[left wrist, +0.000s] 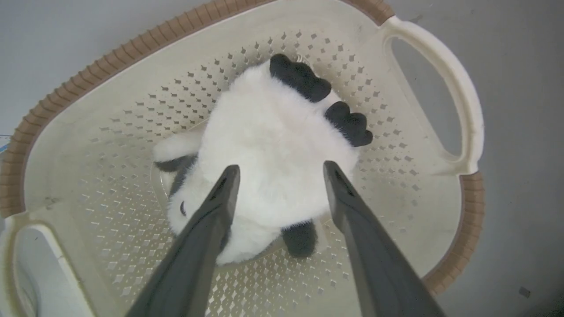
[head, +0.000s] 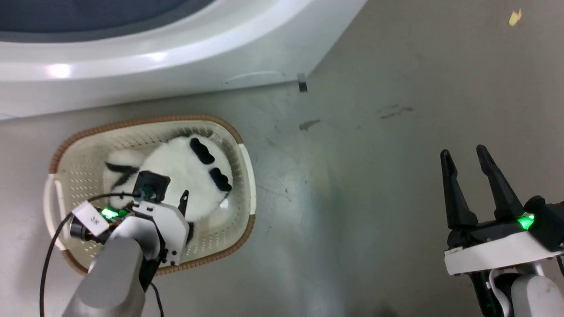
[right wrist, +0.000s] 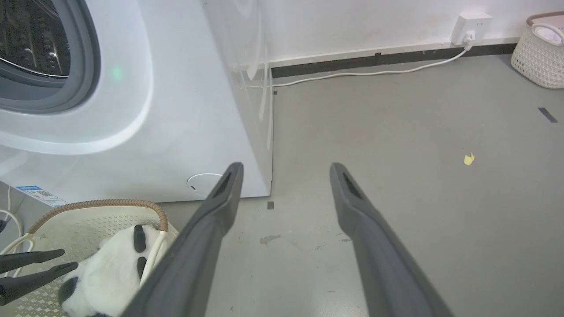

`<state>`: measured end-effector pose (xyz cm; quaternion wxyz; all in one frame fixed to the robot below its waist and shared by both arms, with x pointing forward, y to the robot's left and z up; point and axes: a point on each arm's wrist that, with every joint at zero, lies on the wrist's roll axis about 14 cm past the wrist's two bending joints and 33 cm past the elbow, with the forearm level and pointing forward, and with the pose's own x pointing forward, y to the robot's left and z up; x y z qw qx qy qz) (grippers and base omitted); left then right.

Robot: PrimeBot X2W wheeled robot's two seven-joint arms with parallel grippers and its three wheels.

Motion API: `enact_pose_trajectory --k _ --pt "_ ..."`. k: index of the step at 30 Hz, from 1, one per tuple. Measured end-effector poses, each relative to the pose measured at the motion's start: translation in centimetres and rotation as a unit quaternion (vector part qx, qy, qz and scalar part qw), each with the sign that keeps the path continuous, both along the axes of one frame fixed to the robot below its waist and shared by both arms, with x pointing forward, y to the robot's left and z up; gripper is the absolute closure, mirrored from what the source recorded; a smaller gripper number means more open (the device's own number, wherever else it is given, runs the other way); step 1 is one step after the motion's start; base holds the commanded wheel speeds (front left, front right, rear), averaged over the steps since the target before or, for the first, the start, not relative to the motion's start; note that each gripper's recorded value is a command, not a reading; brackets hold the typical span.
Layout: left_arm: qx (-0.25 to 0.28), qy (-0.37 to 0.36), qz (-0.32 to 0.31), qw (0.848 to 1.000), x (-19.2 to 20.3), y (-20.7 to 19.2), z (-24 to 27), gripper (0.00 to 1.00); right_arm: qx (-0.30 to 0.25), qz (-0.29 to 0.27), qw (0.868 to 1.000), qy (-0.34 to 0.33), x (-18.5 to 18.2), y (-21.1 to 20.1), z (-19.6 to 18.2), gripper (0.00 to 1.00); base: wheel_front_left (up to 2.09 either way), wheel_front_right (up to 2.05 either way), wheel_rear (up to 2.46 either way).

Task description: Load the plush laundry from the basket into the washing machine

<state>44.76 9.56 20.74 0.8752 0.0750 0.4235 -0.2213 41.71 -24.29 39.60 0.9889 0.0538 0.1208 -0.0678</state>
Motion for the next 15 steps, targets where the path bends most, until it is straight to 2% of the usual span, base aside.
enact_pose_trajectory --k 15 --pt "0.05 0.093 -0.073 0.992 -0.3 -0.3 -6.8 0.0 0.015 -0.029 0.998 0.049 -0.9 -1.2 -4.4 0.0 0.0 0.0 0.0"
